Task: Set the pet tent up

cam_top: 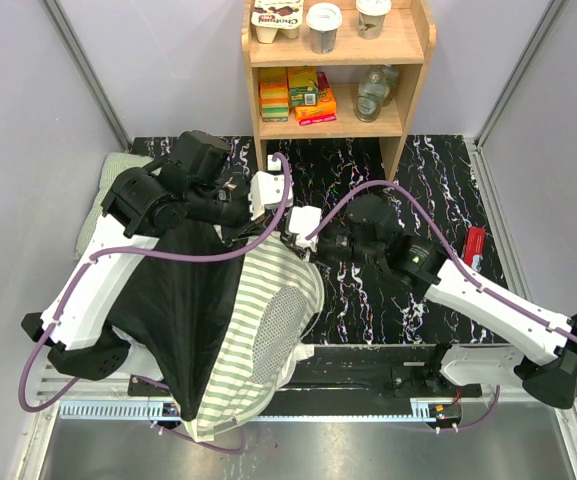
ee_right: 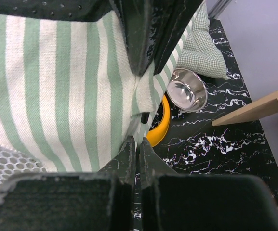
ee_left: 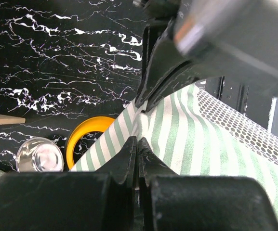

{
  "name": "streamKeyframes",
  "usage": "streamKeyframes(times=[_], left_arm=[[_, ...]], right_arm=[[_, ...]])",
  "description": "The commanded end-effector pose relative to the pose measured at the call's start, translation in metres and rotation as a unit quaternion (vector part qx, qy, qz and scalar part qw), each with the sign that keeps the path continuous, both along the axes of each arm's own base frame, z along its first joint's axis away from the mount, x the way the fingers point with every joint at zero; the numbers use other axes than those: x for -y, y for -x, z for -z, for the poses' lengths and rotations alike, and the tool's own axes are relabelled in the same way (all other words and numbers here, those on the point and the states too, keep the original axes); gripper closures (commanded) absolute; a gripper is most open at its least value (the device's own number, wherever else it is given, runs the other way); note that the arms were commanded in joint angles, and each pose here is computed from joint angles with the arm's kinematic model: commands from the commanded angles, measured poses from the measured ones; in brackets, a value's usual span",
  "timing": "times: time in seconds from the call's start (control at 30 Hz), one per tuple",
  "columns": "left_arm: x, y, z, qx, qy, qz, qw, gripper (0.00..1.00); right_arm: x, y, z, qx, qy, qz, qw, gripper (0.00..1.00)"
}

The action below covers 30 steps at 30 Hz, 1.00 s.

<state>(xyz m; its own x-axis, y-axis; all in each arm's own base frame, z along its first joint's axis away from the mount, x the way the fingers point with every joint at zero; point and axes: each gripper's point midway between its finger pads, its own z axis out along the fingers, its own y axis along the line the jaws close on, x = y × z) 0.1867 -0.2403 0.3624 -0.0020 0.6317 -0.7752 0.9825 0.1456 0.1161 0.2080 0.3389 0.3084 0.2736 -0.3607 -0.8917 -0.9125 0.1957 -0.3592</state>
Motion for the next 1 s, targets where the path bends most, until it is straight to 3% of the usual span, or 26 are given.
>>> streamKeyframes(times=[0.0, 0.77, 0.97], left_arm=[[-0.001, -0.008, -0.017, 0.043, 0.009, -0.005, 0.999, 1.00], [0.011, 0.012, -0.013, 0.009, 0.020, 0.043, 0.999, 1.00], [0.008, 0.006, -0.016, 0.016, 0.019, 0.026, 0.999, 0.77]], right_arm=[[0.010, 0.021, 0.033, -0.012, 0.049, -0.038, 0.998, 1.00], [0.000, 0.015, 0.028, -0.021, 0.053, -0.037, 0.998, 1.00], [0.003, 0.019, 0.029, -0.021, 0.046, -0.039, 0.998, 1.00]])
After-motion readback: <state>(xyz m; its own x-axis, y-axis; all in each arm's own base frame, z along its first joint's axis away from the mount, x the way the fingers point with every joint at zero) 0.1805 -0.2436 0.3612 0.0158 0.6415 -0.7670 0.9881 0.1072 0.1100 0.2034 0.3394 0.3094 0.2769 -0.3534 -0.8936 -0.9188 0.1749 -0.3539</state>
